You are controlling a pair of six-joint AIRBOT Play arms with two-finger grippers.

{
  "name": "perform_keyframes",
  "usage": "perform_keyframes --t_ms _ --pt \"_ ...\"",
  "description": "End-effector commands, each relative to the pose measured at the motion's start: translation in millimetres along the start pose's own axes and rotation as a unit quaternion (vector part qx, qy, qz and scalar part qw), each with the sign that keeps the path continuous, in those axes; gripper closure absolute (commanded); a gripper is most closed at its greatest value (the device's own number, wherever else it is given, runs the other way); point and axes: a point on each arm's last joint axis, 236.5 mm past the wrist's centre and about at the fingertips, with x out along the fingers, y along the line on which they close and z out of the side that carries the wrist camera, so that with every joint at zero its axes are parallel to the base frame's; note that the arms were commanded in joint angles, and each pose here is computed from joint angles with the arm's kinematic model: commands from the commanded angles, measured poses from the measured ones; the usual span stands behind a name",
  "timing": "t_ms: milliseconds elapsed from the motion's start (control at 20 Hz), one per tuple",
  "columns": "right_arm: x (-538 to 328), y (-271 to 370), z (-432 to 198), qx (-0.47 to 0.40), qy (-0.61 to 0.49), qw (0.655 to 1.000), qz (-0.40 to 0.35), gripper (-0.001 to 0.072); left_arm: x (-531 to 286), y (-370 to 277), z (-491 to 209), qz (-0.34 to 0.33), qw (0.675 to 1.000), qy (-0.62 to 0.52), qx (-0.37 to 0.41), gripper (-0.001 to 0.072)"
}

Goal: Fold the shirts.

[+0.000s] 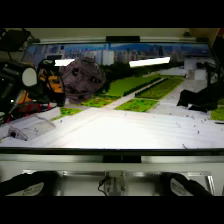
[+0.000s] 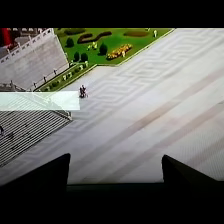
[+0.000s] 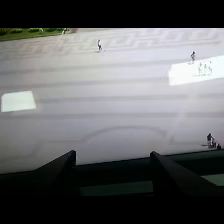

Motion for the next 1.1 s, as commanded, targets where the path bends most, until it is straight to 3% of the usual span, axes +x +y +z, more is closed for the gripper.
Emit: perform_keyframes --t_ms 0,450,650,850,1050 --pt "0 0 0 0.000 0.000 1.000 0.000 0.0132 0 0 0 0.000 1.000 0.000 0.000 -0.0009" --pt "0 0 0 0.000 0.000 1.000 0.000 0.0132 0 0 0 0.000 1.000 0.000 0.000 -0.0009" --pt "0 0 3 0.001 -0.006 1.000 0.001 0.0132 1 16 2 0.023 0.988 0.001 0.150 -0.0010" --pt "-1 2 26 0.003 -0.054 0.999 0.004 0.0132 3 14 14 0.022 0.988 -0.025 0.149 -0.0010" --pt "-8 8 64 0.007 -0.136 0.991 0.019 0.0132 8 -25 46 -0.057 0.994 -0.089 0.033 -0.0009"
